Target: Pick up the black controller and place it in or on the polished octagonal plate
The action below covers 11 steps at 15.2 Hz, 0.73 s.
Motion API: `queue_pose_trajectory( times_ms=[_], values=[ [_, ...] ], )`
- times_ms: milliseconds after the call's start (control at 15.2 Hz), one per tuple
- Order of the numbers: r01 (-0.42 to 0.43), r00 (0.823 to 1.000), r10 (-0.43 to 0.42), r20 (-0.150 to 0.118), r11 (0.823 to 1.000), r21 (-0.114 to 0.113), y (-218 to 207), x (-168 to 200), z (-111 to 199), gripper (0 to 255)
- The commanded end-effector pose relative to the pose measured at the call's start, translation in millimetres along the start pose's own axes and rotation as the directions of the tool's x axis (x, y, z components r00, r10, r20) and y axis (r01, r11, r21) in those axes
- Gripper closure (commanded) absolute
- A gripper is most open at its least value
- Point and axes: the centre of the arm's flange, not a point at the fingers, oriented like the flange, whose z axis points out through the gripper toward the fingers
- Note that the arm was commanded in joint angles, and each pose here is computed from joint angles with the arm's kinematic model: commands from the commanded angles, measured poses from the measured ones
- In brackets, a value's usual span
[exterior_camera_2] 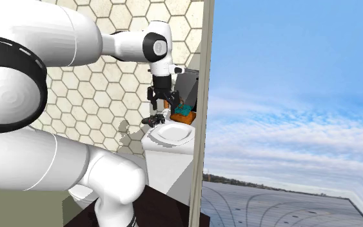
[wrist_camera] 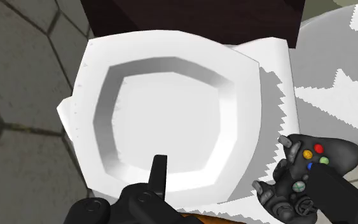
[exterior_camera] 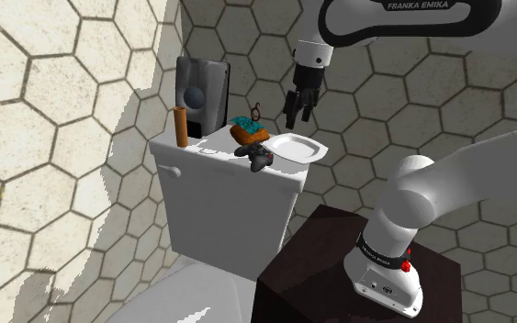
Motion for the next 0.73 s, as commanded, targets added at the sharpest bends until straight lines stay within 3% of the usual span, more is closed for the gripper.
queue_pose_trajectory(
  times_ms=[0, 264, 660],
  values=[
    [0.0, 1.0, 0.0, 0.0, 1.0, 0.0, 0.0, 0.0, 0.0, 0],
    [-0.126, 0.992, 0.126, 0.007, 0.992, 0.017, -41.4, 22.9, 18.5, 0],
    [-0.286, 0.958, 0.285, 0.02, 0.958, 0.038, -90.7, 59.9, 41.6, 0]
  ],
)
